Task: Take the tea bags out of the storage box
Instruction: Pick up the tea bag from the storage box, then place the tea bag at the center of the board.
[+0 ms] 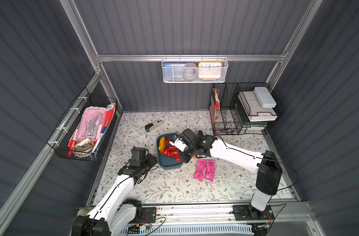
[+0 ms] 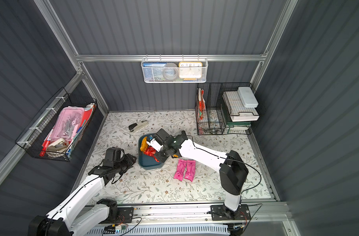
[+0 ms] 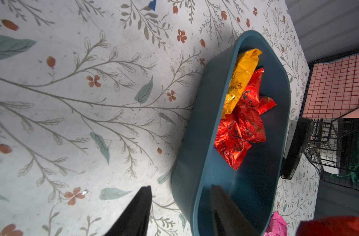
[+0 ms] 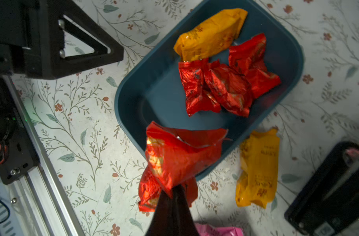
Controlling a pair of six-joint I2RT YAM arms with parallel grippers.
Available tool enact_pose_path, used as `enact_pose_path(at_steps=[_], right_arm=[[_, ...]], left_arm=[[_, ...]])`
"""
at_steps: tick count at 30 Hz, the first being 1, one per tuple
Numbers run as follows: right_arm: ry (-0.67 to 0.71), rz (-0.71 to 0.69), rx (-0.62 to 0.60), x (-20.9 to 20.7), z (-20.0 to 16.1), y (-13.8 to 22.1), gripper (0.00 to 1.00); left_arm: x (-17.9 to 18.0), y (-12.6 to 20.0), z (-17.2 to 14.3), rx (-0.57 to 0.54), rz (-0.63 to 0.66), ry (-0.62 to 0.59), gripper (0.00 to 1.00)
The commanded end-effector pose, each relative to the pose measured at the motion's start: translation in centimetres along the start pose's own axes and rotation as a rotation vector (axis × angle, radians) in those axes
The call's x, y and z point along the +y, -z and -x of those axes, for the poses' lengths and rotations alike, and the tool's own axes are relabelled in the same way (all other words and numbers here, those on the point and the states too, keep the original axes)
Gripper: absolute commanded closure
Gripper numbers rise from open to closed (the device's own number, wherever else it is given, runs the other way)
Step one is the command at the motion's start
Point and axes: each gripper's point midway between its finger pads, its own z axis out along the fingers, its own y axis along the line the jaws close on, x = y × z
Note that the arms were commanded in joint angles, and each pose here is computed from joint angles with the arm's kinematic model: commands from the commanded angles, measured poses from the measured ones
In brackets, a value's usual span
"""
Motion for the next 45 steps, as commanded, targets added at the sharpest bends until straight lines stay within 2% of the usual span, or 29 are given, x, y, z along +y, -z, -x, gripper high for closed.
enact_pose_path(at_steps=[1, 7, 14, 17, 23, 27, 31, 39, 45], right_arm=[[-0.209, -0.155, -0.014, -2.7, -1.0, 2.4, 1.00], [-0.440, -0.293, 0.158, -6.4, -7.9, 5.4, 1.00], [-0.647, -0.418, 0.197, -9.3, -15.0, 9.8, 1.00], [-0.717, -0.434, 0.216, -10.0, -17.8, 10.1, 1.00], [-0.828, -0.409, 0.271, -10.0, -20.0, 8.3, 1.00], [-0.857, -0.397, 0.334, -10.3, -20.8, 6.4, 1.00], [-0.823, -0.423, 0.368, -11.1, -21.4, 5.4, 1.00], [-0.772, -0.474, 0.485, -11.6, -25.1, 4.5, 1.00], [-0.784, -0.470, 0.434, -11.6, -24.9, 4.6, 0.74]], left_arm=[[-1.7, 0.4, 1.5, -0.027, -0.036, -0.071, 0.48], [-2.9, -0.1, 2.2, 0.000, -0.039, -0.161, 0.47], [-3.7, 0.2, 2.8, -0.006, -0.041, -0.205, 0.47], [-4.3, 0.3, 3.4, -0.015, -0.049, -0.226, 0.49], [-6.1, 1.5, 5.2, -0.073, -0.078, -0.222, 0.50], [-7.0, 1.2, 4.8, -0.032, -0.112, -0.199, 0.47], [-7.9, 1.3, 4.5, -0.009, -0.131, -0.175, 0.46], [-9.8, 0.7, 2.8, 0.023, -0.122, -0.170, 0.45], [-10.3, -0.2, 1.6, 0.039, -0.085, -0.138, 0.47]])
